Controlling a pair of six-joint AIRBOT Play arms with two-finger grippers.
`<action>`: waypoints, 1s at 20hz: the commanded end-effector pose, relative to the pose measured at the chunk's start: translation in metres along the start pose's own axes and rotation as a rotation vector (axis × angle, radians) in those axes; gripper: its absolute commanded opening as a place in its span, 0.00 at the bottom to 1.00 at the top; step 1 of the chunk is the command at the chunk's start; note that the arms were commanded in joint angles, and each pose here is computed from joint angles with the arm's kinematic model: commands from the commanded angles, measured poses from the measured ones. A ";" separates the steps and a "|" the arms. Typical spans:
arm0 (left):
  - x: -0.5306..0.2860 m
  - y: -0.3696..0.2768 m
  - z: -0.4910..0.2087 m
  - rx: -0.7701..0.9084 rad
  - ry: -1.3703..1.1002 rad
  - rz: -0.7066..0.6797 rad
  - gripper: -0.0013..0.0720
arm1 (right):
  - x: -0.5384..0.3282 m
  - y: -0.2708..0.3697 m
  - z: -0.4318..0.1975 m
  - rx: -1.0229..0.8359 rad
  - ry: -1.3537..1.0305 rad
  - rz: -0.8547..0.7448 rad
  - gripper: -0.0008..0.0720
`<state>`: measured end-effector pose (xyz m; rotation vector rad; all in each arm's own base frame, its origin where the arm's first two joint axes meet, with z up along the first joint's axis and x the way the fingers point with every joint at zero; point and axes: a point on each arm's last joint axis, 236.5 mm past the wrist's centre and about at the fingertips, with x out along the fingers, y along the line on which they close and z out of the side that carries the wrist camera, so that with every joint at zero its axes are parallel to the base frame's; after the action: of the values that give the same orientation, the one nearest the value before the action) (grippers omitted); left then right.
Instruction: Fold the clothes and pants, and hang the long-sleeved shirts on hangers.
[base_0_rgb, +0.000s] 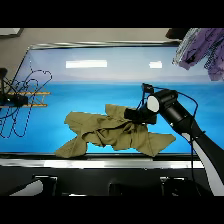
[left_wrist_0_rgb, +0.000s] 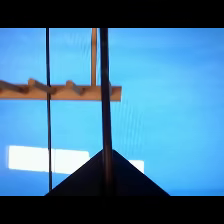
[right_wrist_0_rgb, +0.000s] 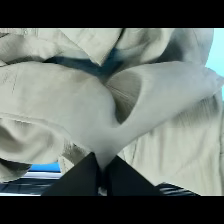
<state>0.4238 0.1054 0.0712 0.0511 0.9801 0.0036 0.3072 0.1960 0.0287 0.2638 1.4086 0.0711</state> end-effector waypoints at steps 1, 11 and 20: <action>-0.058 -0.027 0.058 0.088 -0.178 0.006 0.03 | 0.000 -0.005 0.003 -0.009 -0.011 -0.021 0.05; -0.155 -0.190 -0.061 0.250 -0.303 -0.417 0.03 | -0.003 -0.032 0.024 0.051 -0.104 -0.131 0.05; -0.190 -0.244 -0.156 0.360 -0.357 -0.583 0.03 | -0.002 -0.052 0.042 0.265 -0.163 -0.164 0.05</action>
<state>0.2083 -0.1263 0.1354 0.0764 0.6296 -0.6448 0.3378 0.1503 0.0260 0.2927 1.2827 -0.1931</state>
